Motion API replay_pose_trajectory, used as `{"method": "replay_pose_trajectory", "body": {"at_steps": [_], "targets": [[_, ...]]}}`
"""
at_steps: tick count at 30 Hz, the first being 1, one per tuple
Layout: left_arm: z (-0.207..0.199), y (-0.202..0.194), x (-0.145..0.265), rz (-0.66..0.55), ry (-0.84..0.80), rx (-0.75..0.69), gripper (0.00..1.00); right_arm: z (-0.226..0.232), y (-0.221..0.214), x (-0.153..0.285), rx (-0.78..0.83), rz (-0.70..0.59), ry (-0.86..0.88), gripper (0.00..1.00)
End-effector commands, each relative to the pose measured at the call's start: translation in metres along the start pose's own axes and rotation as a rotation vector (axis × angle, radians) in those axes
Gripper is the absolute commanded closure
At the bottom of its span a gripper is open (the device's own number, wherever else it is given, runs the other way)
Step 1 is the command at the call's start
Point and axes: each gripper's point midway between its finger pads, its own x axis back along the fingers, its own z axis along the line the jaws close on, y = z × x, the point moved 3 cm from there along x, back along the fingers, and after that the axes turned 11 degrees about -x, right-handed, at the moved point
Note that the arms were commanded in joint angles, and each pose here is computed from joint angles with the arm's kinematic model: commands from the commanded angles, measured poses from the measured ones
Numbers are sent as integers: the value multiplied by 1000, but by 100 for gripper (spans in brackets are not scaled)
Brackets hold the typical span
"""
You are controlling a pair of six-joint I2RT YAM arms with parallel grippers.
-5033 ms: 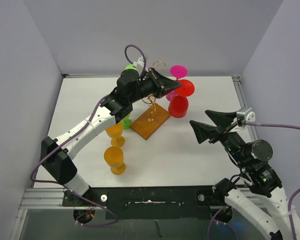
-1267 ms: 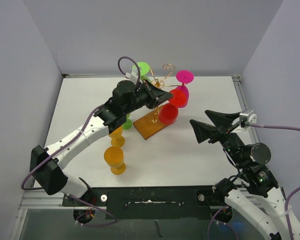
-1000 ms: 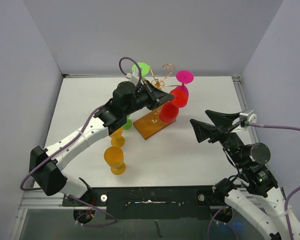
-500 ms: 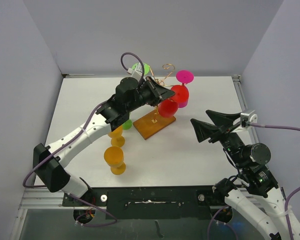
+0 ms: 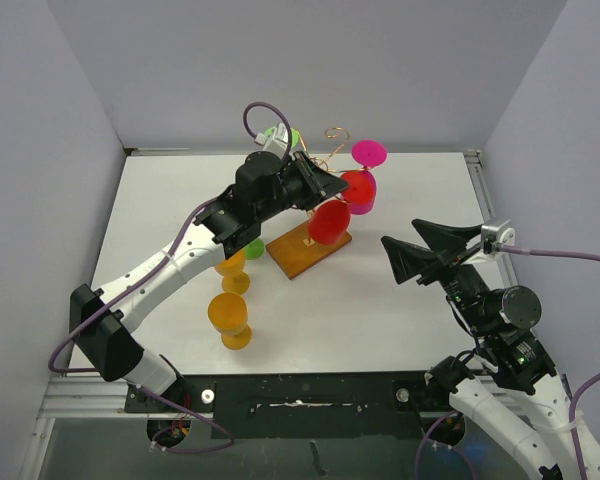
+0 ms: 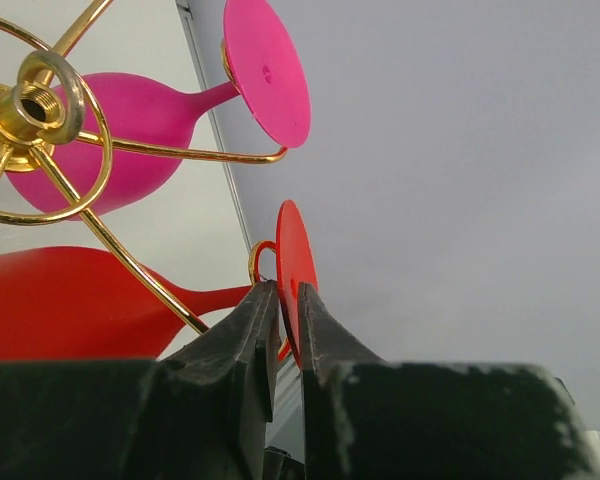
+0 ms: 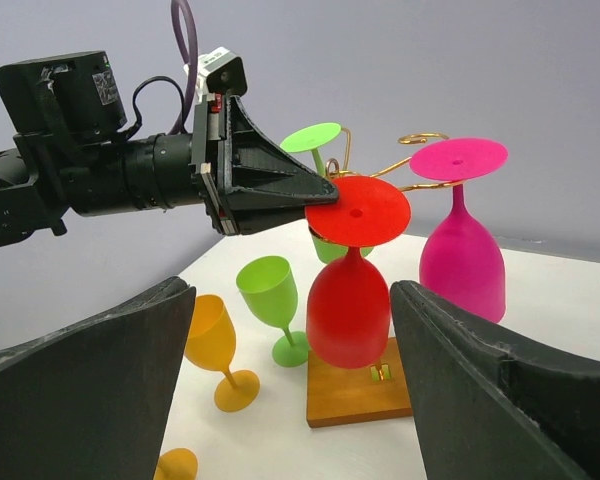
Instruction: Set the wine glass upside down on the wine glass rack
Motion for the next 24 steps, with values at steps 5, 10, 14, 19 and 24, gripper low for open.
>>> {"method": "replay_pose_trajectory", "body": {"at_steps": [5,10,14,19,24], "targets": [[2,19,0,-58,56,-72,85,1,8,-5,6,-50,0,19],[6,20,3,-53,90,-106,79,0,8,-5,5,-51,0,19],[6,23,6,-54,98,-133,71,0,8,-6,4,-51,0,19],[0,28,13,-72,83,-154,62,0,8,-6,1,-50,-1,19],[6,31,15,-75,112,-179,61,0,7,-6,-1,-48,-2,19]]}}
